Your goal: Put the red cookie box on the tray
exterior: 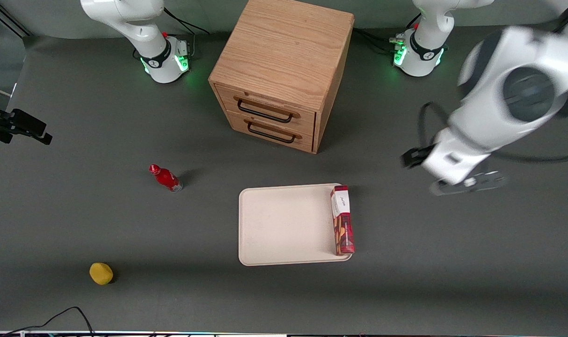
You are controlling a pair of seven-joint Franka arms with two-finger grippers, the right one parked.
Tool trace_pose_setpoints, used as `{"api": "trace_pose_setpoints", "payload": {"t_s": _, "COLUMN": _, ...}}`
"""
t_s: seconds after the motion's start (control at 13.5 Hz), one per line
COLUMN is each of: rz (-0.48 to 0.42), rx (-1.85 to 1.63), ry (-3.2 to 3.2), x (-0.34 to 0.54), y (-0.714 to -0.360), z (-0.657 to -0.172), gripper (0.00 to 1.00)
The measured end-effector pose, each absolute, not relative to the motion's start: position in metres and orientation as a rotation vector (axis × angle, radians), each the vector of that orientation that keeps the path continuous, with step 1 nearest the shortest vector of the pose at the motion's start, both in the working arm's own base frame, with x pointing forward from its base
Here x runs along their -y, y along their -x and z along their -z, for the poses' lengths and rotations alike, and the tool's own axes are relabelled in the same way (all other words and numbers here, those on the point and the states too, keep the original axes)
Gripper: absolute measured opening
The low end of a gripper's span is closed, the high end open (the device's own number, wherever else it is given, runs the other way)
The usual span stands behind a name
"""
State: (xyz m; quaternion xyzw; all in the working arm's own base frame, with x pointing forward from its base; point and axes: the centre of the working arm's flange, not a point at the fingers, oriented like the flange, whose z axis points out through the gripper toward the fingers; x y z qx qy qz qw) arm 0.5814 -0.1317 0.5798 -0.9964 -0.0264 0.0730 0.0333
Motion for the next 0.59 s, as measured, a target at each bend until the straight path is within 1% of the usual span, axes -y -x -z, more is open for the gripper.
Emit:
{"api": "trace_pose_setpoints", "payload": {"t_s": 0.15, "rz": -0.242, "rx": 0.000, "ry": 3.074, "x": 0.065, "y": -0.552, "z": -0.613, "gripper": 1.00}}
{"api": "trace_pose_setpoints", "payload": {"t_s": 0.3, "rz": -0.274, "rx": -0.054, "ry": 3.086, "x": 0.028, "y": -0.524, "z": -0.613, "gripper": 1.00}}
{"api": "trace_pose_setpoints", "payload": {"t_s": 0.44, "rz": -0.299, "rx": -0.061, "ry": 3.101, "x": 0.017, "y": -0.512, "z": -0.599, "gripper": 1.00}}
{"api": "trace_pose_setpoints", "payload": {"t_s": 0.59, "rz": -0.300, "rx": -0.075, "ry": 3.103, "x": 0.019, "y": -0.513, "z": -0.596, "gripper": 1.00}}
